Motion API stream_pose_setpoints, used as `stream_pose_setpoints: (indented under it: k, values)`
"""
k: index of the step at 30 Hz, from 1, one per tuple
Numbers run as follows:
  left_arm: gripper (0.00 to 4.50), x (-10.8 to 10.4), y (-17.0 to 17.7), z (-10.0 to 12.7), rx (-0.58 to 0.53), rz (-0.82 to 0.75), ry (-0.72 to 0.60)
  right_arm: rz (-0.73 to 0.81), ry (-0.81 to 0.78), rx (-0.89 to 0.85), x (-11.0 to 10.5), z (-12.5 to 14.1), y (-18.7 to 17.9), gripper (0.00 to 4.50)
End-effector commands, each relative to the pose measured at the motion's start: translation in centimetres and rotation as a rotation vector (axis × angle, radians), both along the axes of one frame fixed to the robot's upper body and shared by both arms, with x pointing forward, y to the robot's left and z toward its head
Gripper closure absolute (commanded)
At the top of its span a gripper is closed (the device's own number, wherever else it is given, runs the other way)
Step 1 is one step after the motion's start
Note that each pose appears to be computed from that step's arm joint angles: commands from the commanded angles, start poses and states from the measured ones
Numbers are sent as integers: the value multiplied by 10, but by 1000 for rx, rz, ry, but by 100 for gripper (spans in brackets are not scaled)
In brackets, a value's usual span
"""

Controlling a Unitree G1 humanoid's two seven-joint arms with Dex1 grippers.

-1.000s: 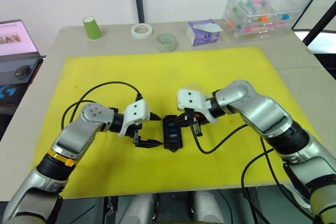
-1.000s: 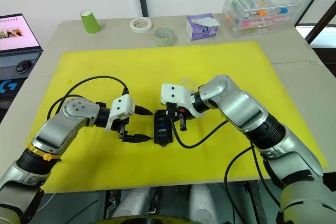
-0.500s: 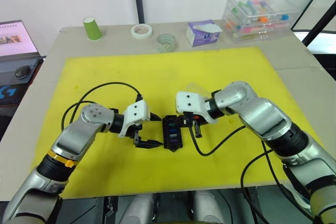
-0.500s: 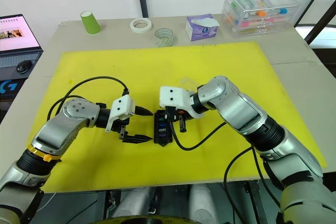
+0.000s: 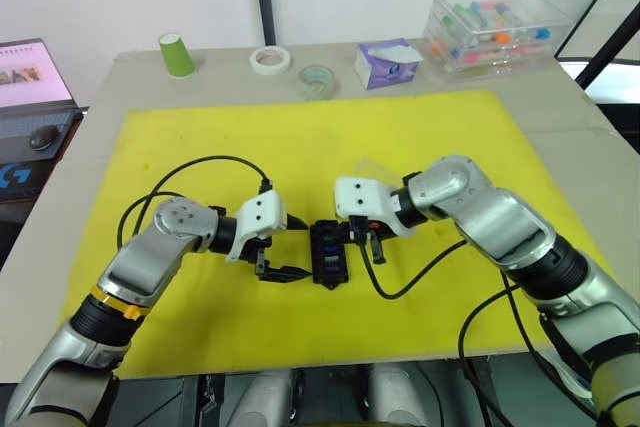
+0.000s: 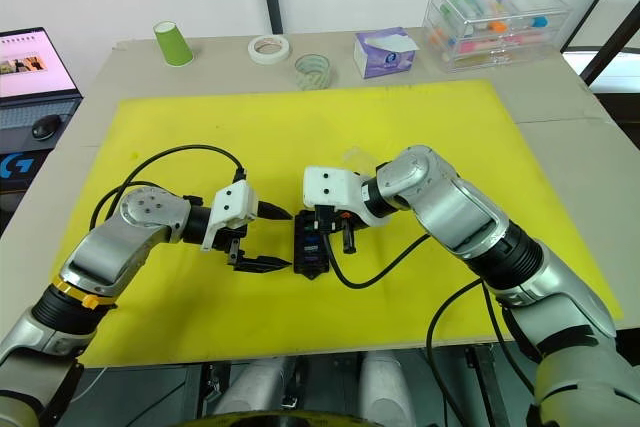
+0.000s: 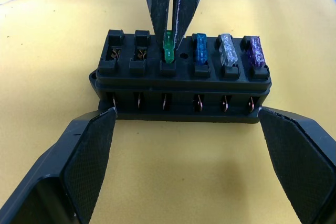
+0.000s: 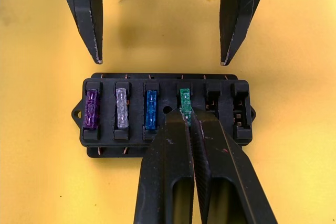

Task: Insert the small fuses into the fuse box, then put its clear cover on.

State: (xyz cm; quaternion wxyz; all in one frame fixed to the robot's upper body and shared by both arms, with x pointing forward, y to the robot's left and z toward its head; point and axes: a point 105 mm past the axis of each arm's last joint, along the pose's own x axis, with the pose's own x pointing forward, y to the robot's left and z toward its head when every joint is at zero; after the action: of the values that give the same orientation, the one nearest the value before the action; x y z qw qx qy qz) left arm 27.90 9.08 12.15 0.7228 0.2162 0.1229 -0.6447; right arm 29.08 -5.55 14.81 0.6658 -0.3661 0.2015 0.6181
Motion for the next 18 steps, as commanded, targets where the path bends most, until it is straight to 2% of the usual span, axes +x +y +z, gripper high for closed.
stream_pose_setpoints:
  k: [1, 8, 9, 11, 18]
  values:
    - [2, -2, -2, 8, 0, -20, -37, -8, 60, -50, -4, -21, -3, 450]
    - [2, -2, -1, 8, 0, -18, -35, 3, 9, -24, 1, -8, 1, 450]
    - [0, -2, -1, 7, 1, -17, -35, 5, 7, -19, 1, -7, 1, 399]
    - [0, -2, -1, 7, 2, -17, -36, 6, -5, -3, 2, -2, 4, 349]
    - [0, -3, -1, 8, -2, -16, -36, 19, -31, 18, 2, 10, 6, 349]
